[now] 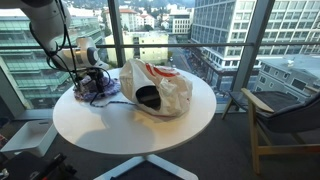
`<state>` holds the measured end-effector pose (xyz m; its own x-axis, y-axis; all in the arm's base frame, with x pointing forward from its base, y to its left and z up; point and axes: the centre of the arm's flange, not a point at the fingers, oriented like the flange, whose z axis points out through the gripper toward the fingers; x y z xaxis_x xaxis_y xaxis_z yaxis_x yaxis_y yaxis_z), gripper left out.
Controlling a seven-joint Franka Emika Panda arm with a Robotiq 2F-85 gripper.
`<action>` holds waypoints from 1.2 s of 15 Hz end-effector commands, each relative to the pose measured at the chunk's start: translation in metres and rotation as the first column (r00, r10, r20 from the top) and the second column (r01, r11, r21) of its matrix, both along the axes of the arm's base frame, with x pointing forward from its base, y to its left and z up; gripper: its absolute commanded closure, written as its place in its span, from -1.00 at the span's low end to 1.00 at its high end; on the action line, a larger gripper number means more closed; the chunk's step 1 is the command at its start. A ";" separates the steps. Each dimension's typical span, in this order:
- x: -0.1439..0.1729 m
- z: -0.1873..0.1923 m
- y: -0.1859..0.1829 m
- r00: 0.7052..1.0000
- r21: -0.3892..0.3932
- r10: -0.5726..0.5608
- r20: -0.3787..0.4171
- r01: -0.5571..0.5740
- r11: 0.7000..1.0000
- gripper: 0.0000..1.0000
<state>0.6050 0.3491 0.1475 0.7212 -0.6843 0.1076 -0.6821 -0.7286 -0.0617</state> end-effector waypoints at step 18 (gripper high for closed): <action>-0.027 0.013 -0.019 0.965 -0.195 0.021 -0.261 -0.073 0.978 0.79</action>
<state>0.5850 0.3582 0.1492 0.7593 -0.6472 0.0678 -0.6494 -0.7472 0.1410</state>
